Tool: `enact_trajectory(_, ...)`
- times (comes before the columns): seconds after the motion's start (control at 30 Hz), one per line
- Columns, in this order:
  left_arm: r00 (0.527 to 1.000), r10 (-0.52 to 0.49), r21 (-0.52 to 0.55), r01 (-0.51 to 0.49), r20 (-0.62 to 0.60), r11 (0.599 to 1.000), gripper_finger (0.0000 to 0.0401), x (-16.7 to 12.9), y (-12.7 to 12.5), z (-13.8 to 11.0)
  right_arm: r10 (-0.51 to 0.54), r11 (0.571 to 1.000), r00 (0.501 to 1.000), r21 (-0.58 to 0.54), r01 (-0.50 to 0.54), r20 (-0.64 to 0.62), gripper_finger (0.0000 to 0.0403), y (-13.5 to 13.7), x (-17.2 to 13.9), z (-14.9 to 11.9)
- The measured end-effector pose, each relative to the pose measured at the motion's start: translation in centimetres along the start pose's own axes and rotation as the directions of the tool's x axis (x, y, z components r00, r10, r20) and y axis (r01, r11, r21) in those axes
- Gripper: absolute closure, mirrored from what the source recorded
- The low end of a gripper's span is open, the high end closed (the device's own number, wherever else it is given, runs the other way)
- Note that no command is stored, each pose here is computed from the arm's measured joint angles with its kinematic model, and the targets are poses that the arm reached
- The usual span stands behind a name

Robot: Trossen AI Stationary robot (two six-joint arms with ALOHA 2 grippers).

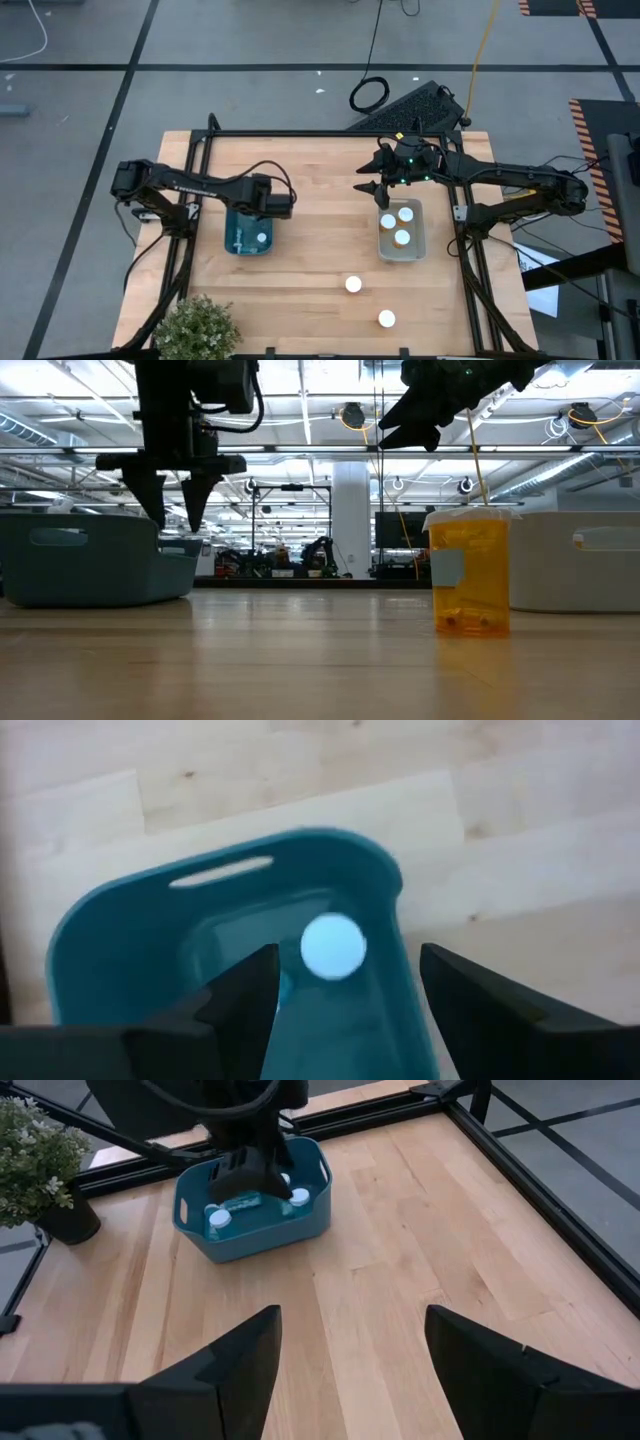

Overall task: Pick and place medicine bottles into bin by pill shape (circle, oval)
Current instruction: Adjust the blue pill bottle

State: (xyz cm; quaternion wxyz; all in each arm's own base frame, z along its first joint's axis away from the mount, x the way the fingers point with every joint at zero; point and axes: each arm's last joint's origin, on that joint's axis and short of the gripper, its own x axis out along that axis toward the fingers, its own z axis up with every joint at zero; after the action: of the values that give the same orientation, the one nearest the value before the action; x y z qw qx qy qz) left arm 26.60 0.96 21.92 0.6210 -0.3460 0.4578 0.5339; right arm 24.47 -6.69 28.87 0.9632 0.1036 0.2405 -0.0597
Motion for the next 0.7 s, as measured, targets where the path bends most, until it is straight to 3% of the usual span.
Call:
enact_trajectory(0.17, 0.991, -0.001, 0.005, 0.001, -0.133, 1.0, 0.0155, -1.8, 0.2, 0.3, -0.001, 1.0, 1.0, 0.0, 0.001, 0.0, 0.0163, 0.0, 0.0, 0.0)
enact_trajectory(0.43, 0.934, 0.01, -0.035, -0.024, -0.356, 0.999, 0.0155, -3.3, 0.5, -1.0, -0.002, 1.0, 1.0, 0.0, 0.002, 0.0, 0.0163, 0.0, 0.0, 0.0)
enact_trajectory(0.7, 0.913, 0.077, -0.078, -0.118, -0.401, 0.99, 0.0155, -2.4, 1.1, -2.7, -0.001, 1.0, 1.0, 0.0, 0.001, 0.0, 0.0163, 0.0, 0.0, 0.0)
